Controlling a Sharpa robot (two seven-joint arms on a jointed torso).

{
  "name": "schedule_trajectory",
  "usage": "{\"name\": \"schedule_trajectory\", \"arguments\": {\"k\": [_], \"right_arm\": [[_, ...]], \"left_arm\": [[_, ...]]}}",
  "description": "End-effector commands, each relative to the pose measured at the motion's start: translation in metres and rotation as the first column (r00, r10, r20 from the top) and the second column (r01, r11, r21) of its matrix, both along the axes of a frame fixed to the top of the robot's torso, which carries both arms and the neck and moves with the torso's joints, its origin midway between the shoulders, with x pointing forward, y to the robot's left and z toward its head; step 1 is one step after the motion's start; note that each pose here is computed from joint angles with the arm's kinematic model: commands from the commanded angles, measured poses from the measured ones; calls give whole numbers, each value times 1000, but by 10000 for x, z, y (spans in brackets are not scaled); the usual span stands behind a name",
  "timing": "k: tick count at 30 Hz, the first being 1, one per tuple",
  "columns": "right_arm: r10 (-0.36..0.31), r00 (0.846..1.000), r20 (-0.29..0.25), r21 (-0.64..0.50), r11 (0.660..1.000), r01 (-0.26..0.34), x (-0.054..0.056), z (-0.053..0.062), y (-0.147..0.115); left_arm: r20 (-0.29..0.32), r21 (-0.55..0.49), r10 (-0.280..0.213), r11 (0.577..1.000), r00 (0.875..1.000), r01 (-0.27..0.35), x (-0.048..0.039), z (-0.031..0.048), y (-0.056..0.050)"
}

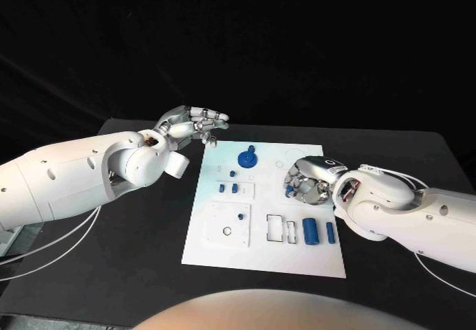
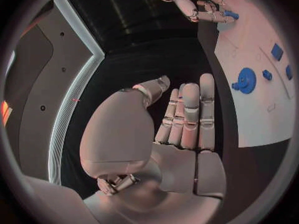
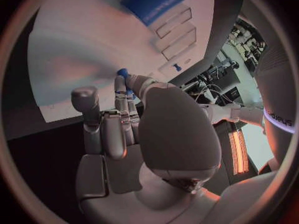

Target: Assemble the parts on the task board

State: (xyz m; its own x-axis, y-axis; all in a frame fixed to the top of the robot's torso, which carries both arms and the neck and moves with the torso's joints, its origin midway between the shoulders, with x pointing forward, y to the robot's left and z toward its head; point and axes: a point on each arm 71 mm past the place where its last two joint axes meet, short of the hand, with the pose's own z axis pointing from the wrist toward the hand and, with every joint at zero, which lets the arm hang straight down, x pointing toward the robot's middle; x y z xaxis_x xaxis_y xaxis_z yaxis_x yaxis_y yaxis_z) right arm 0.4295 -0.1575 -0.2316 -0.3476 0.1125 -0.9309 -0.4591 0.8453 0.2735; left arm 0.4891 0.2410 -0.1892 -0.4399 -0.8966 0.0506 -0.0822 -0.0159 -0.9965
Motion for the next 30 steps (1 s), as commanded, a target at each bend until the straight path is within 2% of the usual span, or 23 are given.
{"name": "schedule_trajectory", "arguments": {"k": [1,10,16,24,30], "right_arm": [[-3,1000,28,16,1000,3,-9,21,5],[-1,999,50,49,999,-1,-56,78,-12],[-2,998,63,65,998,-2,-66,164,-38],[1,996,88,83,997,-8,-74,344,-70],[26,994,109,108,993,-38,-145,513,-8]], "left_arm": [[0,-7,-18,1000,1000,18,-7,7,-20],[-3,-6,-19,1000,1000,19,-5,4,-17],[-6,-6,-24,1000,1000,24,-4,0,-21],[-20,-4,-46,999,999,46,-11,-10,-42],[-21,-1,-52,999,998,52,-11,-13,-51]]}}
